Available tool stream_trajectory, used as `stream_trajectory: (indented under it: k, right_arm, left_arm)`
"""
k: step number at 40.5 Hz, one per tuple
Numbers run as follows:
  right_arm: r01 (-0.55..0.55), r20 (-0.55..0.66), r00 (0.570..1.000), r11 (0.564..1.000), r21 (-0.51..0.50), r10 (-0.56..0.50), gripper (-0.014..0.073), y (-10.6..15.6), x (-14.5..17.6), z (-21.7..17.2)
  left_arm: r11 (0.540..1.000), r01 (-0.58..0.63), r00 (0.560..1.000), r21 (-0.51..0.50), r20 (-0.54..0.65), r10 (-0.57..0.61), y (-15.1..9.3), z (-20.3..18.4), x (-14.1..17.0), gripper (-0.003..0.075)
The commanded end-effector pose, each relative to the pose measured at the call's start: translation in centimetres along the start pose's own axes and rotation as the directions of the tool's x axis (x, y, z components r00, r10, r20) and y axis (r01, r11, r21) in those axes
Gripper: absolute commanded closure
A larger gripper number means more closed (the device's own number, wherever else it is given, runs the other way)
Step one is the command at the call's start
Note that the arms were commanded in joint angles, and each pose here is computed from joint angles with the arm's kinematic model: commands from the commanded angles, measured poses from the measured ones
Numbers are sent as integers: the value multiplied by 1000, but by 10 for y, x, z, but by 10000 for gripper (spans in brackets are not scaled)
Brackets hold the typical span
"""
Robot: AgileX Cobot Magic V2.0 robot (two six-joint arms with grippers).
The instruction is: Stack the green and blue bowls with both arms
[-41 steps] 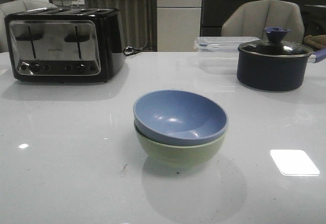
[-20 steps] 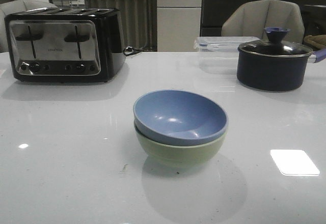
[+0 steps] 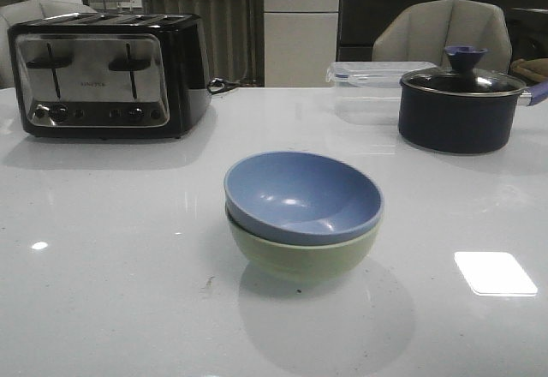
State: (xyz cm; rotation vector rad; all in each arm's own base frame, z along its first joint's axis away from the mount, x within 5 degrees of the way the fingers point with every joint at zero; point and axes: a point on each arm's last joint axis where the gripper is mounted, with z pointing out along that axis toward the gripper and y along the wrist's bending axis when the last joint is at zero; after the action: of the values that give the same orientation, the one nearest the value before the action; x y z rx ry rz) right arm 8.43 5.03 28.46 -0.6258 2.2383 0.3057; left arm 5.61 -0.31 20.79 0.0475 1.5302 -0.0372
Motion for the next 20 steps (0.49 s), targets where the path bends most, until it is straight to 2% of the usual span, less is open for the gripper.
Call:
stream_trajectory:
  k: [1,7,11,15,20]
  right_arm:
    - [-2,82,997,1000,14,1,543,-1,-12,-6]
    - [-2,84,997,1000,14,1,543,-1,-12,-6]
    - [-1,127,992,999,46,-5,543,-4,-10,-12]
    - [-68,235,971,989,132,35,543,-12,-1,-17]
    - [-159,426,904,955,251,38,543,-20,16,-22]
  left_arm:
    - [1000,11,994,4,106,-11,0,-2,-8,627]
    - [1000,11,994,4,106,-11,0,-2,-8,627]
    - [1000,11,994,4,106,-11,0,-2,-8,627]
    - [1000,11,994,4,106,-11,0,-2,-8,627]
    - [1000,11,994,4,106,-11,0,-2,-8,627]
